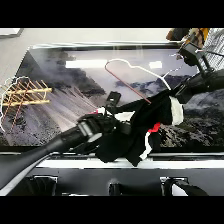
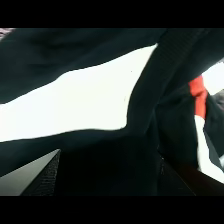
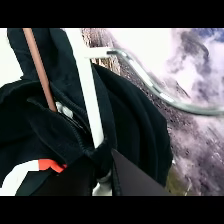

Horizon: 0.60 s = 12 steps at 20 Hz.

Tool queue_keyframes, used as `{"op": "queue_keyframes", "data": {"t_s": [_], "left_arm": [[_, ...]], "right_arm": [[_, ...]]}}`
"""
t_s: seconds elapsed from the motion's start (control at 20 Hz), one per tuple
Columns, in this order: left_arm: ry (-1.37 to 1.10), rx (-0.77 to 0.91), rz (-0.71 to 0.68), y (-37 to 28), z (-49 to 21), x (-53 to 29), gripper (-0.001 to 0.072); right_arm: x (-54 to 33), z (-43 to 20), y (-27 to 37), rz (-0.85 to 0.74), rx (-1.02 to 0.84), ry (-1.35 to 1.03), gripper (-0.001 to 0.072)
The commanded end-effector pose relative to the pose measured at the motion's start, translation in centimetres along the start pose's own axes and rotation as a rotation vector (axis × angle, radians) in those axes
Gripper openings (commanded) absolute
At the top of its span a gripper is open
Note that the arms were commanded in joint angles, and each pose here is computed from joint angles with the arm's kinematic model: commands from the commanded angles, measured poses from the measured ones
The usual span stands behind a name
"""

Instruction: Fold the clothes and pants, and hang the long-sleeved shirts on hangers.

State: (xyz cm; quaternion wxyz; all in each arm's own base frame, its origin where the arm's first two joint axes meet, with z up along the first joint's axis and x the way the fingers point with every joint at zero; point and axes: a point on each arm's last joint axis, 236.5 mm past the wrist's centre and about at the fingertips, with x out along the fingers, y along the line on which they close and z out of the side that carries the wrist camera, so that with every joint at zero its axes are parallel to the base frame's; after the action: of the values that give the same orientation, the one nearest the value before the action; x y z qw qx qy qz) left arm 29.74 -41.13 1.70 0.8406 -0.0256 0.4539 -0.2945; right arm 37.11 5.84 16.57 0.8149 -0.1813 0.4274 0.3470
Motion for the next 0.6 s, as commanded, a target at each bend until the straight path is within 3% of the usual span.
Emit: {"op": "queue_keyframes", "data": {"t_s": [0.0,0.3,0.35,0.45,0.55], "left_arm": [[-0.005,-0.031,0.031,-1.6,-0.2,2.9,0.0674],[-0.004,-0.041,0.034,-1.6,0.2,6.2,0.0673],[0.0,-0.063,0.046,-1.0,0.3,6.5,0.0596],[-0.002,-0.102,0.077,0.9,1.2,6.3,0.0055],[-0.004,-0.142,0.118,3.1,2.9,5.4,0.0035]], "right_arm": [[0.0,-0.1,0.0,0.001,0.013,0.004,0.0051],[0.0,-0.1,0.0,0.001,0.013,0.004,0.0051],[-0.1,-0.1,0.0,0.001,0.013,0.004,0.0051],[-0.1,-0.2,0.2,0.007,0.018,0.009,0.0051],[-0.2,-0.2,0.3,0.007,0.046,0.01,0.0051]]}}
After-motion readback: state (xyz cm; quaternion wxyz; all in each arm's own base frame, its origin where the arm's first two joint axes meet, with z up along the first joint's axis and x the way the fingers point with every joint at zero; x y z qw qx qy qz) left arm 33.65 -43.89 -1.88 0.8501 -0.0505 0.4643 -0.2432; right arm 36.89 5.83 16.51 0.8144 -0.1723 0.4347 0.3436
